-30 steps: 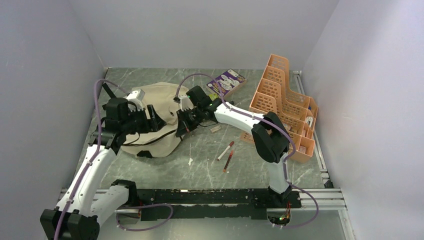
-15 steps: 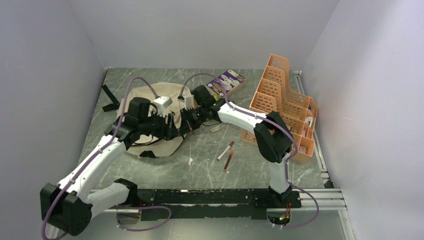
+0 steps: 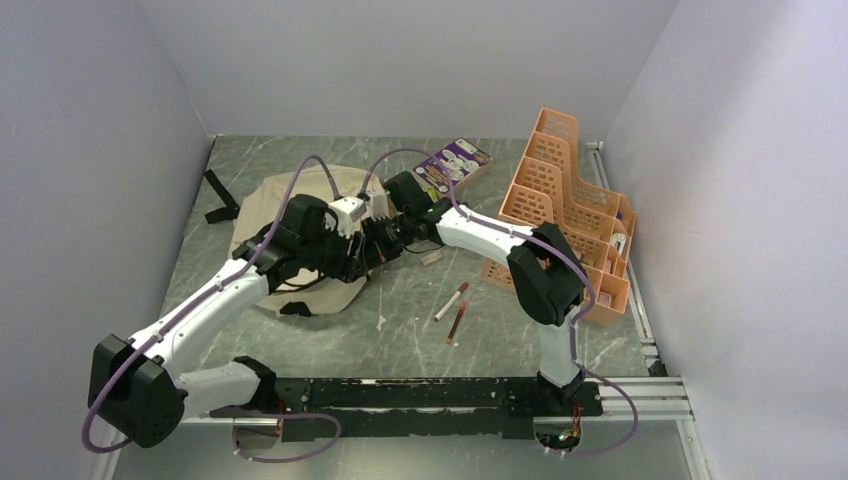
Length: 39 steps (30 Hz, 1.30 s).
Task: Pack the student bag
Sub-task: Unzip the student bag at the center of the board.
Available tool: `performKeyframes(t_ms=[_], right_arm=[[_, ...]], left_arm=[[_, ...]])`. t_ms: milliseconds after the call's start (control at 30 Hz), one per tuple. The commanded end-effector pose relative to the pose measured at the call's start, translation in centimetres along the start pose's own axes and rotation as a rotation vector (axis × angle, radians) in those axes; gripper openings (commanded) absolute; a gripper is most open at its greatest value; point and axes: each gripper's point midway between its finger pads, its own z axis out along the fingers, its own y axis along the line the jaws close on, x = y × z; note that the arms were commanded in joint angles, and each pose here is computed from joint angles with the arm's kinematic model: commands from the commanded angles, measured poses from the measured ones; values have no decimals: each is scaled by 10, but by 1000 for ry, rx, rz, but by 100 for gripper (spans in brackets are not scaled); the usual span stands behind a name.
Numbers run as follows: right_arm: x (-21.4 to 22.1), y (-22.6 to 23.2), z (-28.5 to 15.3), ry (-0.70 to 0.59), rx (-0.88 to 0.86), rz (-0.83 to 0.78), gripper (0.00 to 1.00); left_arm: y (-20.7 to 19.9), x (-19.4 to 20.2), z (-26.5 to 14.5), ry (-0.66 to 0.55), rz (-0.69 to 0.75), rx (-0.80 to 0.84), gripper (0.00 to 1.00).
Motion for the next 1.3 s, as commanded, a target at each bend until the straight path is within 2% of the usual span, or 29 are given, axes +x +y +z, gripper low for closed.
performKeyframes(t_ms=[0,233,600,867,900,1267], right_arm=[[-10,16,-14,-36,-44,-21,0],[-10,16,-13,-35,-43,-18,0],[-10,15,-15,-38,-42,-19,0],[-10,4,-18,-25,27,-37,0],[-11,3,-19,-23,40,-43,0],[-12,-38,-27,15,277,-43,0]], left_arm=[[10,-17,1,-36,66,-78,57],[15,-3,0,10,80,-126,55],[14,13,4,96,88,-142,41],[14,16,6,161,98,-168,7],[15,17,6,168,99,-172,5],[14,17,-11,235,55,-213,5]])
